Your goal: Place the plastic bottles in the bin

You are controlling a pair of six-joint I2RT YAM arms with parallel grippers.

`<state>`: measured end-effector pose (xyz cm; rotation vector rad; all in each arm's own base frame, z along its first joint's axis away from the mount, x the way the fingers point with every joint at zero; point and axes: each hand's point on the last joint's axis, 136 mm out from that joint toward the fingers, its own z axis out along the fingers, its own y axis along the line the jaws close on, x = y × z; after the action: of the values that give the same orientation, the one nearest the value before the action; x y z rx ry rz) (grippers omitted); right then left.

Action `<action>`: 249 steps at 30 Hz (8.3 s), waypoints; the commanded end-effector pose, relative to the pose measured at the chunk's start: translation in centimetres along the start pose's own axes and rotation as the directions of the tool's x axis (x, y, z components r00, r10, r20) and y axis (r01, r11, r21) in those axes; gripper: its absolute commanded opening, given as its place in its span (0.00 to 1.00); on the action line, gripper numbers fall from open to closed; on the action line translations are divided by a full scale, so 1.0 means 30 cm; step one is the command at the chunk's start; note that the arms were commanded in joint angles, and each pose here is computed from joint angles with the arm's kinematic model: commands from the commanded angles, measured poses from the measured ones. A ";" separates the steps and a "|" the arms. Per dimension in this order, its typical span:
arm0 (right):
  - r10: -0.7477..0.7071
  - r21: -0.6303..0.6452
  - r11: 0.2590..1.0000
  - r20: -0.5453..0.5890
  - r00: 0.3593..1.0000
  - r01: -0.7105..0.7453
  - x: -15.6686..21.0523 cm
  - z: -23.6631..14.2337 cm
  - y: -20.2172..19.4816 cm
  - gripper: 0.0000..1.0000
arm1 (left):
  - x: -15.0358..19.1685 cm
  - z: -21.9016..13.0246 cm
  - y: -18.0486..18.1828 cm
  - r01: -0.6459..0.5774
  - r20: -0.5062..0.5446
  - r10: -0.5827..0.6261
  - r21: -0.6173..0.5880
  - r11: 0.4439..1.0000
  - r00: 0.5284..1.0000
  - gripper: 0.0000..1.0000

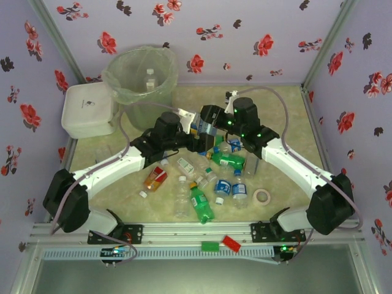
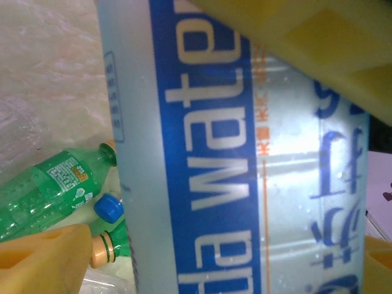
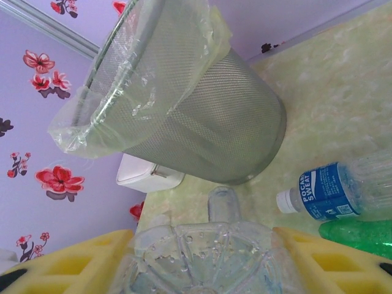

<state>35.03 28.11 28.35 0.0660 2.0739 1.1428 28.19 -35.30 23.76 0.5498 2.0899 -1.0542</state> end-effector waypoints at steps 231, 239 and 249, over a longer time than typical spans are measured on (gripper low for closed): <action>-0.184 0.448 0.869 -0.098 0.978 0.208 0.242 -0.275 -0.430 1.00 | -0.885 -0.424 0.795 -0.005 0.161 0.233 -0.813 0.583 0.959 0.88; -0.201 0.537 0.801 -0.175 0.964 0.264 0.230 -0.311 -0.493 0.99 | -0.910 -0.472 0.490 -0.045 0.273 0.319 -0.692 0.721 0.908 0.89; -0.077 0.632 0.753 -0.191 0.979 0.182 0.215 -0.439 -0.653 0.99 | -0.604 -0.408 0.029 -0.197 0.401 0.364 -0.400 0.895 0.841 1.00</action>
<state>28.78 10.92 14.75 0.1584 2.4393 0.3073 37.32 -23.67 42.45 0.3548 1.7075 -0.4255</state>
